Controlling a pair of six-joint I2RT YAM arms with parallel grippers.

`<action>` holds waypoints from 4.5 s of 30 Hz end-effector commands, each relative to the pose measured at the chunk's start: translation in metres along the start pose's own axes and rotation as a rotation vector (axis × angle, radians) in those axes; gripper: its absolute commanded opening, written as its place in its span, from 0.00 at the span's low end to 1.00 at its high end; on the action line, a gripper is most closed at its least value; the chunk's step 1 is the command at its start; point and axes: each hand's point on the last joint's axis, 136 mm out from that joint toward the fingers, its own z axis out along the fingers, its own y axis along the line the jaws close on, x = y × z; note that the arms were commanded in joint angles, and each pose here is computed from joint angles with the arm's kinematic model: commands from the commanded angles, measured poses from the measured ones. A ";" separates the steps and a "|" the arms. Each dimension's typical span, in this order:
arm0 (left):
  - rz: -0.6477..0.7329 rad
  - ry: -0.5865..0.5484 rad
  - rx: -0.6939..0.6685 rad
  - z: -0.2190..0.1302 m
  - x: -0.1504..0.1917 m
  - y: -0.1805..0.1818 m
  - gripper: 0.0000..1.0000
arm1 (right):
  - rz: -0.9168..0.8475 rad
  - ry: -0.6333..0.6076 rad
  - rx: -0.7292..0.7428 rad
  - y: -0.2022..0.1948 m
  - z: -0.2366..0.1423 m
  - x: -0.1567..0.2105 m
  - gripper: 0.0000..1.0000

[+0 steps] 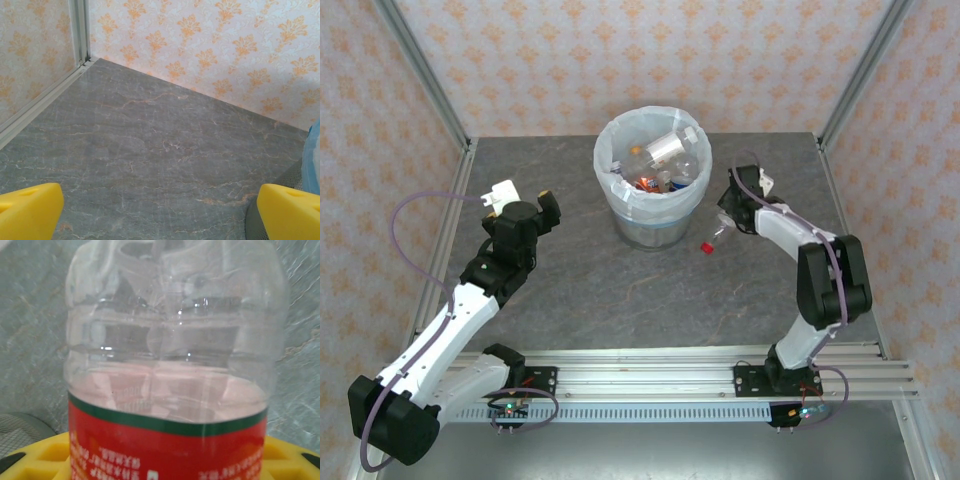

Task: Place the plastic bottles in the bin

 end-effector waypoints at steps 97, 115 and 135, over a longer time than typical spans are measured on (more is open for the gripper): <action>-0.105 0.107 0.143 0.006 0.007 -0.031 1.00 | -0.667 -0.296 -0.186 0.252 -0.187 -0.098 0.99; -0.101 0.115 0.127 0.008 0.013 -0.027 1.00 | -0.795 -0.162 0.000 0.187 -0.206 -0.085 0.91; -0.097 0.086 0.067 0.006 0.012 -0.010 1.00 | -0.899 0.007 0.023 0.161 -0.206 -0.053 0.87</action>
